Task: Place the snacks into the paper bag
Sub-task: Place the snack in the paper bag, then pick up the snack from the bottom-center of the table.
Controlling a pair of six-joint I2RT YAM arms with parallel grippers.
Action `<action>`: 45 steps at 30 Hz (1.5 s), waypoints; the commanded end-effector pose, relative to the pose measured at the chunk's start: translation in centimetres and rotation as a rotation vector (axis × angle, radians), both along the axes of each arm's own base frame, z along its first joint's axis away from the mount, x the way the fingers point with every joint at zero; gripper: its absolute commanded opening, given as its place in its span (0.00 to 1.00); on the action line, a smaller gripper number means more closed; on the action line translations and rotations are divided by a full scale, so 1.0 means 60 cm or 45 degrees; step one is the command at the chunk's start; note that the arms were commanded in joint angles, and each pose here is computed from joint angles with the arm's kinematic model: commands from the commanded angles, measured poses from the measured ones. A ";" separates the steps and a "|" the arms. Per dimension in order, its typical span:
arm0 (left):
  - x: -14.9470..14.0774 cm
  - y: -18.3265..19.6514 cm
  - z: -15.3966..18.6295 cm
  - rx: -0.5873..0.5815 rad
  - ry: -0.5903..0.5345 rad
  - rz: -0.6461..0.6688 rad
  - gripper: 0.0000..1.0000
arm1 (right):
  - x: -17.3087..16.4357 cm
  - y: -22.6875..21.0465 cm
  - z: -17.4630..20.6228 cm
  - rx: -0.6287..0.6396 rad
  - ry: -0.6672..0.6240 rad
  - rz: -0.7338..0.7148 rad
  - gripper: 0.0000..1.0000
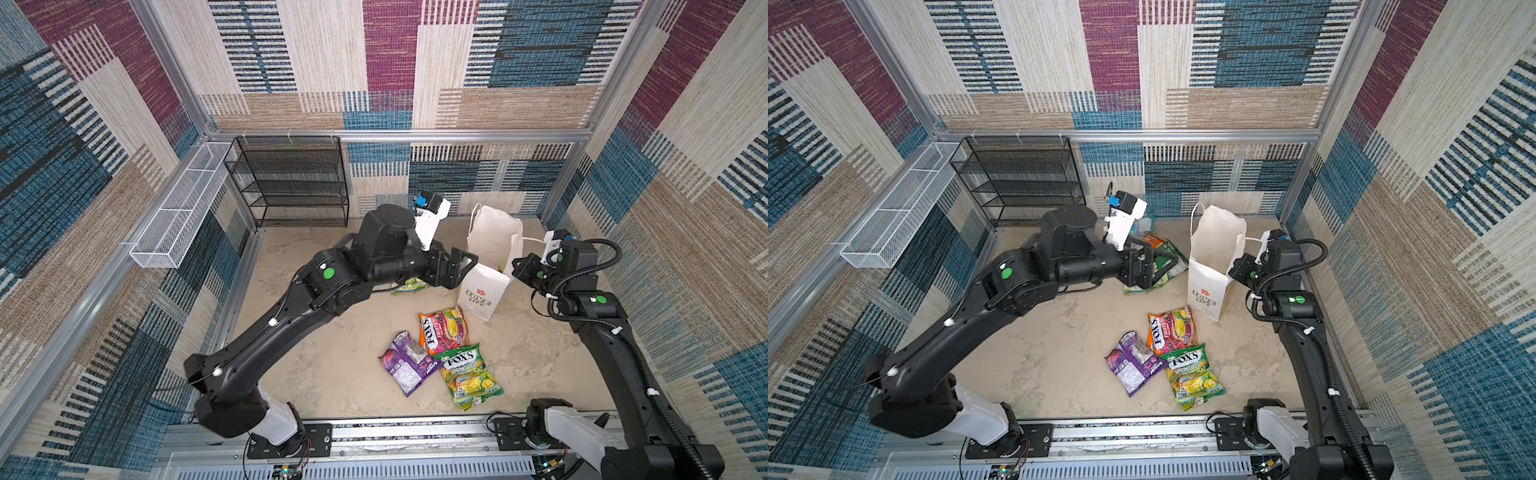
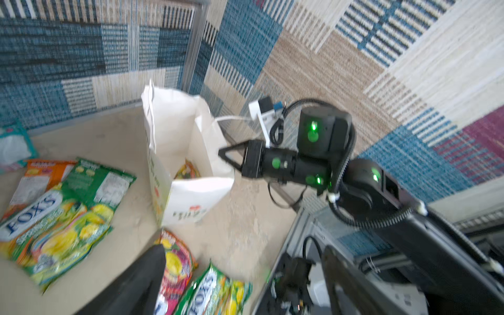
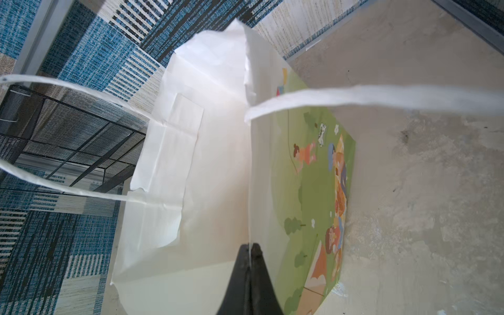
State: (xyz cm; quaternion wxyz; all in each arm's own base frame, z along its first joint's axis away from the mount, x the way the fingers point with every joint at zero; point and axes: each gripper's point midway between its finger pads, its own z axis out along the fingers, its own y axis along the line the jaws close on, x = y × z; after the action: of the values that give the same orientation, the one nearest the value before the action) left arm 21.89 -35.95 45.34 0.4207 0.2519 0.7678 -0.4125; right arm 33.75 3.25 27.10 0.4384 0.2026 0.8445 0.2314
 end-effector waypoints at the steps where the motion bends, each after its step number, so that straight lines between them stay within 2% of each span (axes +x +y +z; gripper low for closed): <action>1: -0.015 0.064 0.015 -0.065 -0.054 0.106 0.94 | 0.010 0.001 0.032 0.017 -0.104 -0.003 0.00; 6: -0.048 0.189 -0.044 -0.004 -0.051 0.291 1.00 | 0.006 0.002 0.043 0.015 -0.124 0.002 0.00; 9: -0.061 0.246 -0.111 0.089 0.035 0.399 1.00 | 0.006 0.003 0.039 0.009 -0.111 0.011 0.00; 12: -0.074 0.265 -0.191 0.192 0.183 0.434 0.99 | 0.006 0.004 0.034 0.007 -0.102 0.016 0.00; 17: -0.101 0.226 -0.315 0.301 0.459 0.322 1.00 | 0.007 0.005 0.032 0.005 -0.094 0.022 0.00; 22: -0.130 0.162 -0.418 0.295 0.736 0.148 1.00 | 0.004 0.008 0.028 0.004 -0.083 0.040 0.00; 25: -0.129 0.144 -0.473 0.319 0.872 0.171 0.97 | 0.001 0.010 0.024 0.003 -0.078 0.053 0.00; 29: -0.109 0.130 -0.509 0.342 0.918 0.238 0.92 | 0.000 0.015 0.019 0.017 -0.070 0.070 0.00; 35: -0.077 0.152 -0.570 0.458 0.975 0.426 0.86 | -0.004 0.020 0.013 0.024 -0.066 0.093 0.00; 42: -0.050 0.161 -0.597 0.608 0.922 0.434 0.87 | -0.005 0.022 0.017 -0.012 -0.067 0.121 0.00; 45: -0.042 0.167 -0.617 0.634 0.973 0.422 0.85 | -0.006 0.024 0.016 -0.020 -0.064 0.138 0.00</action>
State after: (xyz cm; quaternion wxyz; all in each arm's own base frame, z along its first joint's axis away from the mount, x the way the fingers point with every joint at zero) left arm 19.05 -26.34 8.88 0.1014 0.0325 0.9703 -0.2171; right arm 33.31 4.33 27.49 0.4417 0.1659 0.8456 0.2496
